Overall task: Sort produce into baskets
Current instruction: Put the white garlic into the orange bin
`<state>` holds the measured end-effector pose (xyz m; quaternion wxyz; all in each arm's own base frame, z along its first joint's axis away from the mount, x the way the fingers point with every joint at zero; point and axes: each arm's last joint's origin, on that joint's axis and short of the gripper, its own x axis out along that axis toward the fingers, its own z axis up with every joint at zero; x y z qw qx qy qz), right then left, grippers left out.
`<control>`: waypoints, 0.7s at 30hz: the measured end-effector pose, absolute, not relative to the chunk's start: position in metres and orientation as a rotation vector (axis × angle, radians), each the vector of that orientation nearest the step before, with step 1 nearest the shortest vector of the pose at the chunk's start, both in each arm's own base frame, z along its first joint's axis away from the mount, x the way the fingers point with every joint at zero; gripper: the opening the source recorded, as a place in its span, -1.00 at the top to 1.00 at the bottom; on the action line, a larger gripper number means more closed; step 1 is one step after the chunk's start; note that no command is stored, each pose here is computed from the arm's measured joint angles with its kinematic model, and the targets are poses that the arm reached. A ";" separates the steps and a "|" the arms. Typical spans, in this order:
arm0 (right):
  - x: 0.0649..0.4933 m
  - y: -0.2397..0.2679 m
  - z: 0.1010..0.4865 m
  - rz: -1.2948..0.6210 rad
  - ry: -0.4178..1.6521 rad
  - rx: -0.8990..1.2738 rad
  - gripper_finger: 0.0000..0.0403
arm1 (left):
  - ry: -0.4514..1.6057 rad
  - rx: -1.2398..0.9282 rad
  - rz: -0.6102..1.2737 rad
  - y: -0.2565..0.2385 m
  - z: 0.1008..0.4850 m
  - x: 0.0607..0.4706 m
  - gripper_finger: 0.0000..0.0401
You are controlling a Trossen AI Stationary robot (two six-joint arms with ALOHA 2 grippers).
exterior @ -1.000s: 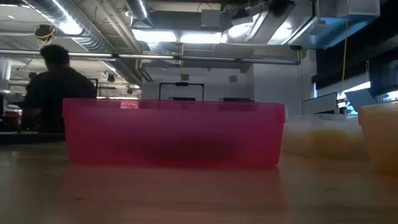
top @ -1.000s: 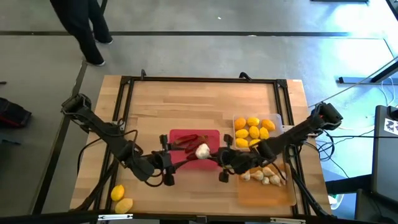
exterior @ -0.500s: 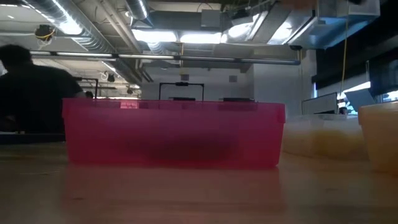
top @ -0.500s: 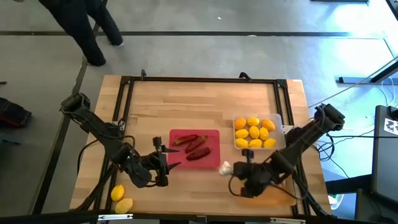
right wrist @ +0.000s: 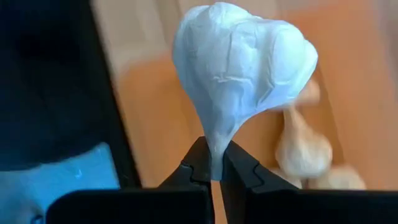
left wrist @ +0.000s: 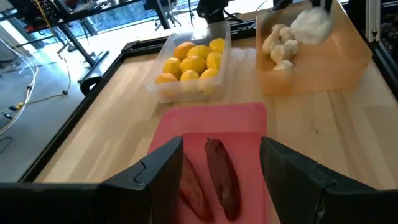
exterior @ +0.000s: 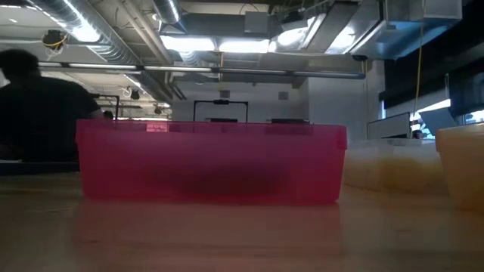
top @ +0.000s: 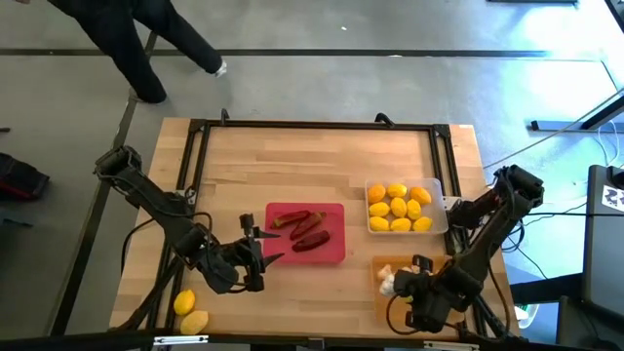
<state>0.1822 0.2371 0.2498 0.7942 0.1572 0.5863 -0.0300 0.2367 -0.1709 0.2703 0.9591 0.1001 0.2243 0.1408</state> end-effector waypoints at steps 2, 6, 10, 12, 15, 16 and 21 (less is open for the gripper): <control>0.175 0.235 0.236 -0.089 1.313 0.330 0.94 | 0.455 0.204 0.285 -0.171 0.270 0.237 -0.04; 0.165 0.232 0.210 -0.086 1.426 0.308 0.94 | 0.456 0.206 0.285 -0.171 0.270 0.237 -0.04; 0.163 0.231 0.190 -0.067 1.468 0.308 0.94 | 0.459 0.223 0.282 -0.171 0.270 0.237 -0.04; 0.163 0.230 0.183 -0.066 1.466 0.308 0.94 | 0.459 0.223 0.286 -0.170 0.270 0.238 -0.04; 0.162 0.228 0.178 -0.090 1.460 0.326 0.94 | 0.460 0.221 0.297 -0.167 0.270 0.239 -0.04; 0.161 0.227 0.176 -0.104 1.462 0.333 0.94 | 0.460 0.220 0.302 -0.166 0.270 0.240 -0.04; 0.160 0.226 0.173 -0.141 1.473 0.369 0.74 | 0.462 0.218 0.314 -0.163 0.270 0.242 -0.04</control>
